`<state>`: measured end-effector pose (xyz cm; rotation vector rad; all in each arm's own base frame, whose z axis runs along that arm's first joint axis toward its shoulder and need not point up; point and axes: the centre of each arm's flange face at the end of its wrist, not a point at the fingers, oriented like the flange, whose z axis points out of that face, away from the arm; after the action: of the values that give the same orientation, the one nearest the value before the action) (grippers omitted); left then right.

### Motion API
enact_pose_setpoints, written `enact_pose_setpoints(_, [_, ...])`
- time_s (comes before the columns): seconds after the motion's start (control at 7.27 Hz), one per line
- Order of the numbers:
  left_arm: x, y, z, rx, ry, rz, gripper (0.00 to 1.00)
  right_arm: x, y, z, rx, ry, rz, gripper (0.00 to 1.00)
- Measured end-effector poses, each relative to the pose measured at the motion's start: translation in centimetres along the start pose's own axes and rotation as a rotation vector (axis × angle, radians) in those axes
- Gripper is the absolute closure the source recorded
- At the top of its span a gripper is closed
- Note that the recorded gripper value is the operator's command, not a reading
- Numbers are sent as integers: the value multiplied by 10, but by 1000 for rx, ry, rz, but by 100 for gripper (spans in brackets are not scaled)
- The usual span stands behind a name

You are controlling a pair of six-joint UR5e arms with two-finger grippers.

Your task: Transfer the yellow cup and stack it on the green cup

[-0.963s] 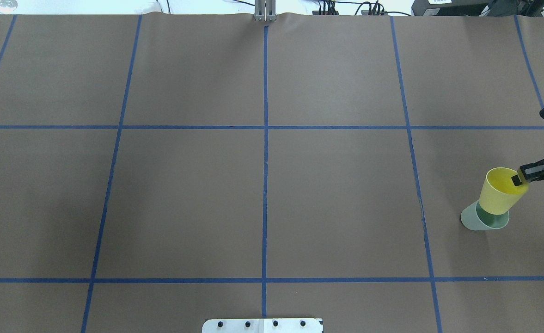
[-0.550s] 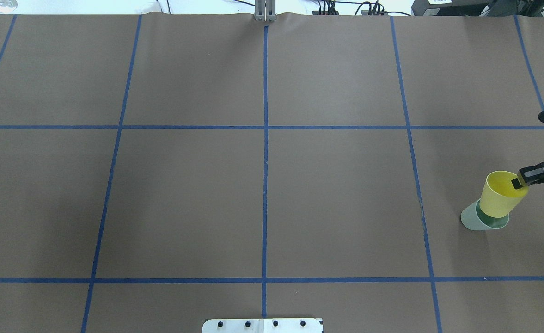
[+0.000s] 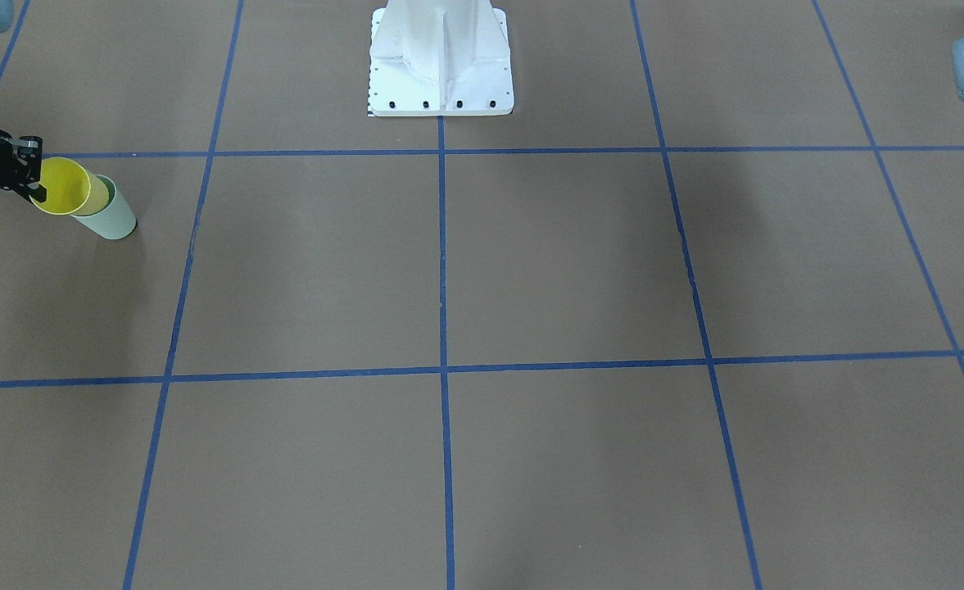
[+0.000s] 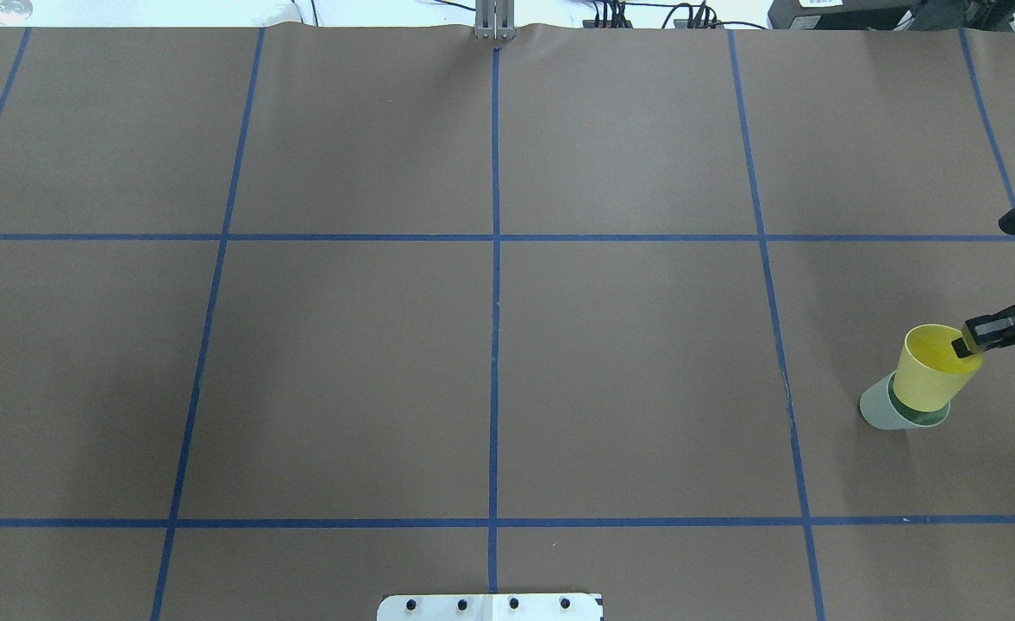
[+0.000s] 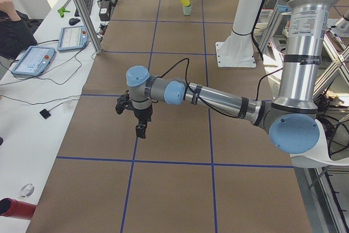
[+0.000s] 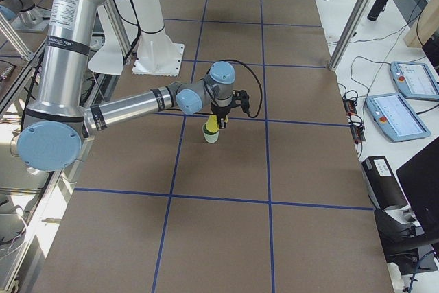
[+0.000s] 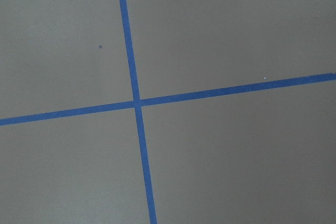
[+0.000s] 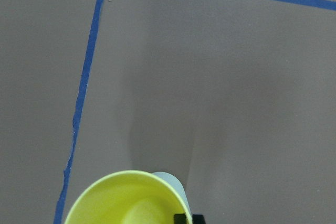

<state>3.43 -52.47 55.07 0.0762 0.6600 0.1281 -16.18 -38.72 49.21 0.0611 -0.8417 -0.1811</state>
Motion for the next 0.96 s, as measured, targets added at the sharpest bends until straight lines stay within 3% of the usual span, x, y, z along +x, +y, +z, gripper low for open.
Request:
enact_pose_setpoints(0.55, [-1,-3,2,-3,-5,4,0,1,1,-1,-5,-12,2,0])
enact_pose_setpoints(0.96, [-38,-12,5,-10,-13,76,0,72,-1,-13,35,42,49,0])
